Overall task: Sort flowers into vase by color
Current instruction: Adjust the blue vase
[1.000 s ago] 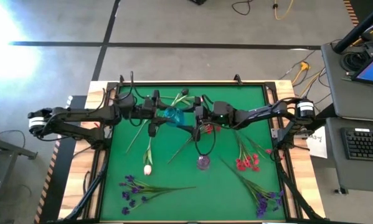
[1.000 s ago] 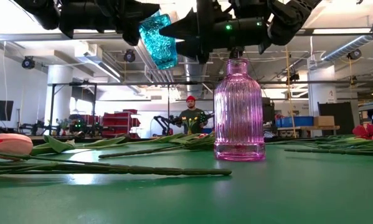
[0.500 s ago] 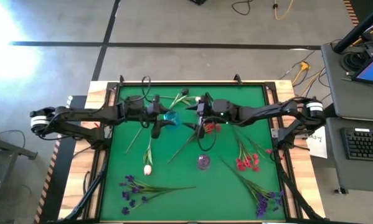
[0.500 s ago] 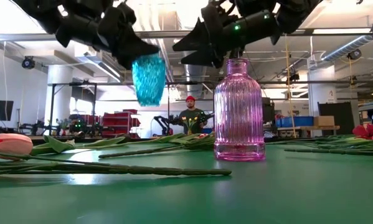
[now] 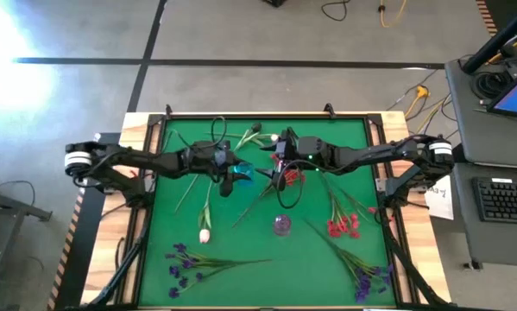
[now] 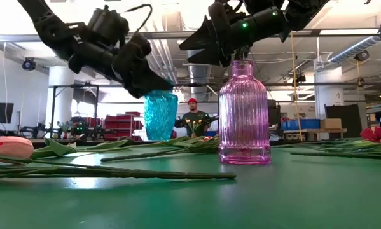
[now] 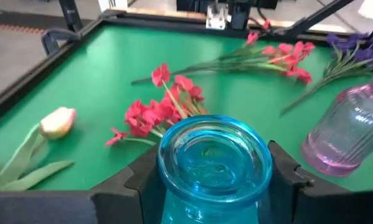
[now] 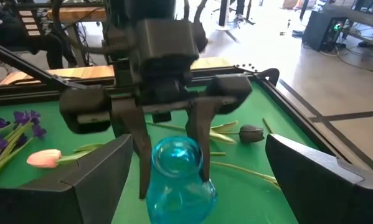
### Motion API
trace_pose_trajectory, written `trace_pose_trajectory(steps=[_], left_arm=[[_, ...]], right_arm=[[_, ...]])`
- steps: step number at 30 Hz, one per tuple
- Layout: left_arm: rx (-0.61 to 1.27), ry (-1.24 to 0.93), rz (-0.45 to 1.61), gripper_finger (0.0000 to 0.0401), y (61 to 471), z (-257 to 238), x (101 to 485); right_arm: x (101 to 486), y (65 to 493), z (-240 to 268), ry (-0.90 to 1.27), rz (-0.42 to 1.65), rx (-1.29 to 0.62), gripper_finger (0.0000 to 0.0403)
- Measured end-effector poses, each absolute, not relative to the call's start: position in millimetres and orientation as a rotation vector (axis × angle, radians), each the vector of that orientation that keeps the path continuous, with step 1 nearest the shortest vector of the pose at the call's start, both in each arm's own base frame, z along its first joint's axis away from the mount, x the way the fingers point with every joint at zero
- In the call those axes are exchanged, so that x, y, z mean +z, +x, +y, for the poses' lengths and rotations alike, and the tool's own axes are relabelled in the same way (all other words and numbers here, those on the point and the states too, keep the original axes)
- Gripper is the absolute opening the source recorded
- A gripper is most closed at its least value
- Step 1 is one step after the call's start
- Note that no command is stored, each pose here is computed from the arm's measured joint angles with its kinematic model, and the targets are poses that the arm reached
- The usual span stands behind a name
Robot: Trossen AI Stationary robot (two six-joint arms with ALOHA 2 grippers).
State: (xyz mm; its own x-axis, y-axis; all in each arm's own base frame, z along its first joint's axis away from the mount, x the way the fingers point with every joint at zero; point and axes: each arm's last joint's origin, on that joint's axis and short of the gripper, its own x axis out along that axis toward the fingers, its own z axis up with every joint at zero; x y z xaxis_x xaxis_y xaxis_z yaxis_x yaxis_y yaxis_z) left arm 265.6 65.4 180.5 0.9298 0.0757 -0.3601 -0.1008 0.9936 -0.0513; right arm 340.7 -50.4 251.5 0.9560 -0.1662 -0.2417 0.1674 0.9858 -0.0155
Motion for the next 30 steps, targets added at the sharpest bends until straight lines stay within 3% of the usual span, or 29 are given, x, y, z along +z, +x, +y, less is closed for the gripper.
trace_pose_trajectory(steps=[20,30], left_arm=[[0.092,-0.045,0.404,0.0173,283.9,72.6,164.1],[0.145,-0.054,0.409,0.0238,283.2,73.9,163.7]], right_arm=[[251.2,340.6,-50.4,0.007,0.248,-0.169,0.0359],[250.5,340.4,-50.4,0.008,0.255,-0.169,0.0359]])
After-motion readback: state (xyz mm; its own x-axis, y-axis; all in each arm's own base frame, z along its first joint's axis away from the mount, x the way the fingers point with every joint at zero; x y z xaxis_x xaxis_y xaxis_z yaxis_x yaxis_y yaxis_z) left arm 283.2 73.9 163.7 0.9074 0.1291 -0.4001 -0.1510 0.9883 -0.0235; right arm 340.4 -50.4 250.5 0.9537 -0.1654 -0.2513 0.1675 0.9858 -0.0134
